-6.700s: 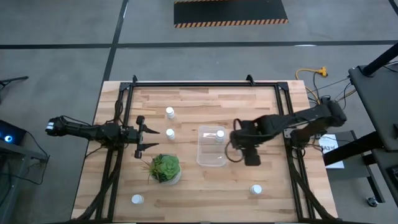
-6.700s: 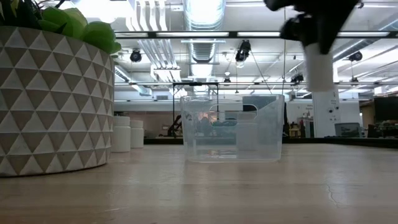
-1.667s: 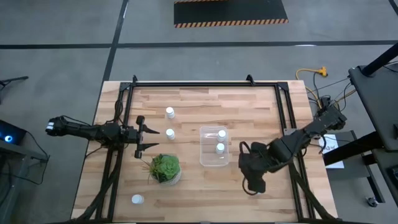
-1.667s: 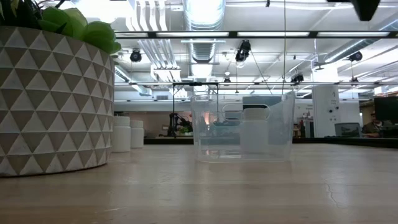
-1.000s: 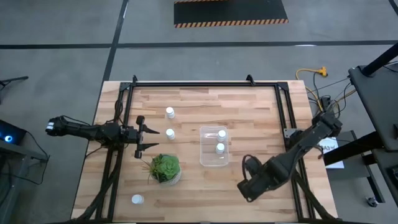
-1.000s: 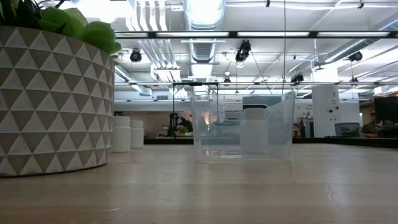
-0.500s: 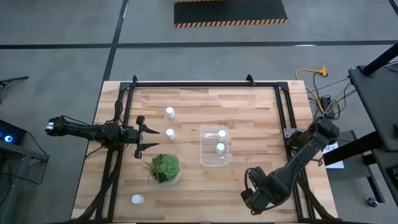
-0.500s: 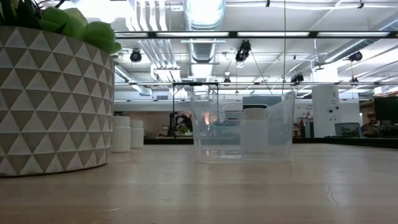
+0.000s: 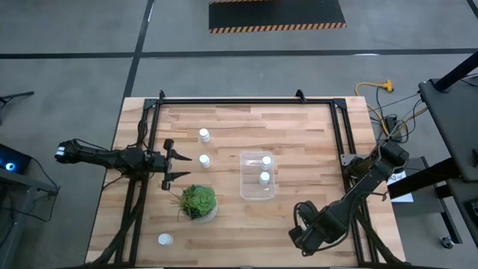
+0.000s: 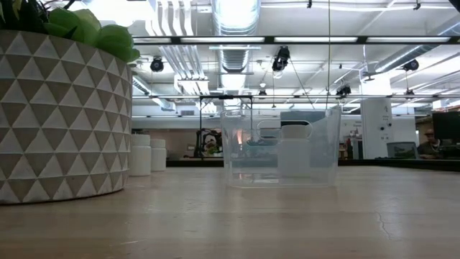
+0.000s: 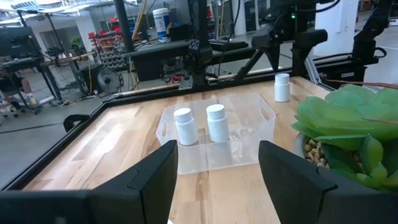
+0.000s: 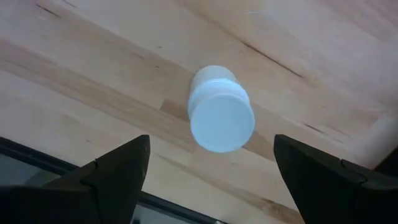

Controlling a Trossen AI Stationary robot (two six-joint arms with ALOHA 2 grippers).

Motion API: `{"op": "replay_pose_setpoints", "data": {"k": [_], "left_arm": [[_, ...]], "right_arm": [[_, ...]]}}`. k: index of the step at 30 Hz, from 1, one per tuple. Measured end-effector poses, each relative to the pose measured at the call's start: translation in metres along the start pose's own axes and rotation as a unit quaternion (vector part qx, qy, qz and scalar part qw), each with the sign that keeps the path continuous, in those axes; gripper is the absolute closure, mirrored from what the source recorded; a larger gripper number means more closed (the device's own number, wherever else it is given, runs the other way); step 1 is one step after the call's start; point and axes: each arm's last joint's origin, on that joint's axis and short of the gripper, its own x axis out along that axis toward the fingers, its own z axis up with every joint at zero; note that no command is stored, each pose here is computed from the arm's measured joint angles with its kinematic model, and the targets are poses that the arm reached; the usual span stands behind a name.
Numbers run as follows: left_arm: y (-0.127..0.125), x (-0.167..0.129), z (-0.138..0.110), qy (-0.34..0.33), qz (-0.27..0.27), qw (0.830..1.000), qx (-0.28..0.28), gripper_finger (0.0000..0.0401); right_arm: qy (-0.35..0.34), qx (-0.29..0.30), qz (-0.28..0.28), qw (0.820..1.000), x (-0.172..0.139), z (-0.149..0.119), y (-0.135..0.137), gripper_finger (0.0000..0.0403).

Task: Pick and place pill bottles into a basket
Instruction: Put the white medicine bottle into the transparent bin

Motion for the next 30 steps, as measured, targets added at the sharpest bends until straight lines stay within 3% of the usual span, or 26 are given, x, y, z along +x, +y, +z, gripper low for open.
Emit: {"op": "replay_pose_setpoints", "data": {"k": [10, 22, 30], "left_arm": [[0.000, 0.000, 0.000, 0.000, 0.000, 1.000, 0.000, 0.0194], [0.000, 0.000, 0.000, 0.000, 0.000, 1.000, 0.000, 0.0194], [0.000, 0.000, 0.000, 0.000, 0.000, 1.000, 0.000, 0.0194]], "right_arm": [[-0.008, -0.012, -0.020, 1.000, 0.011, 0.004, -0.008, 0.0074], [-0.002, -0.019, -0.003, 1.000, 0.024, 0.005, -0.009, 0.0077], [-0.002, -0.028, 0.000, 1.000, 0.027, 0.006, -0.010, 0.0143]]}}
